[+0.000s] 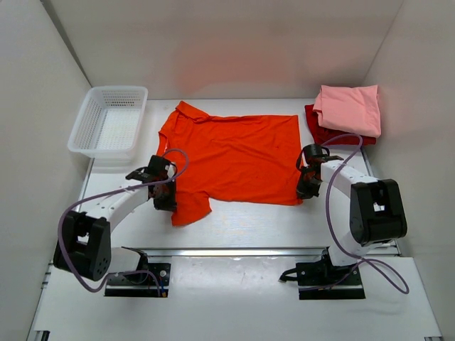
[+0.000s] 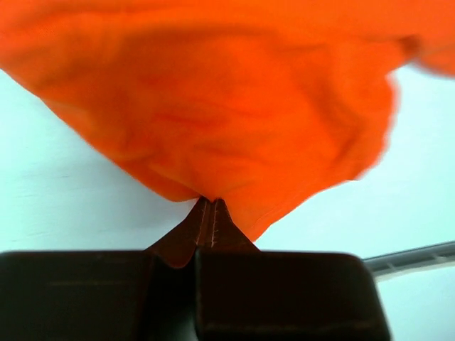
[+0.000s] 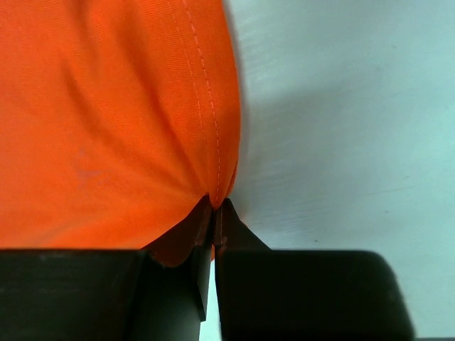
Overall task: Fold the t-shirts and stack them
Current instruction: Grap the side of the flattened tshirt closest away from the robot with both arms, then fold the flattened tshirt in 1/3 of the way
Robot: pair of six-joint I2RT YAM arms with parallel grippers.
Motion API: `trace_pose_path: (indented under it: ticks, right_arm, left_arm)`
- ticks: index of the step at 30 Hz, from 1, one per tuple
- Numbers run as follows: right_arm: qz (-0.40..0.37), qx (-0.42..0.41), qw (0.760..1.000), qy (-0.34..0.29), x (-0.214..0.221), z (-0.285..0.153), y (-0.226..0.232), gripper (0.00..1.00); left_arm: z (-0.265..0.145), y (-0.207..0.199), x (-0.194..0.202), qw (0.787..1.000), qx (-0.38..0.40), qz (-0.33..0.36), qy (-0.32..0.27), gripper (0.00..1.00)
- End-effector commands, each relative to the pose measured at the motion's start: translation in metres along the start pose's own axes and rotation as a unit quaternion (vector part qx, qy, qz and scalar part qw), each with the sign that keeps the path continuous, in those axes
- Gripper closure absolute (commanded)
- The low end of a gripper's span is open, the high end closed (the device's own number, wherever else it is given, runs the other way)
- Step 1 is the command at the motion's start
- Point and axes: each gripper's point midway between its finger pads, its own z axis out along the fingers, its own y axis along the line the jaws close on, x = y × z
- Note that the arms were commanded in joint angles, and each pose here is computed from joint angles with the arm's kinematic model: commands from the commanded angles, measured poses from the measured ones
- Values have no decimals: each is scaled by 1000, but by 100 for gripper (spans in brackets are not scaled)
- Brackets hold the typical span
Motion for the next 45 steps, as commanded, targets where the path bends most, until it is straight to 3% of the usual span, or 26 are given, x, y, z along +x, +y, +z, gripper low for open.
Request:
trace_pose_path:
  ticks: [1,6,14,22,33,45]
  right_arm:
    - [3,-3,1000,-7,-4,-15,-5,99]
    - [-8,-13,1000,-2,-7,-29,-3,100]
    - [-23,6,1000,16,20,-54,-23,100]
    - [-14,13,998,58,52,-58,-50,100]
    - [-11,-13,997,81,10,-53,-39,100]
    - [-10,-25,995,94,-46,-28,-18,100]
  left_arm:
    - [-35,-10,-29,998,9,14,-57,100]
    - [-63,-17,-29,997,24,10,-75,100]
    - [-81,-17,28,996,64,-25,-63,100]
    - [-93,-20,32,994,75,-24,-70,100]
    - [-102,-21,-83,991,46,-13,-126,100]
    - [-49,-11,-158,996,9,-7,-88,100]
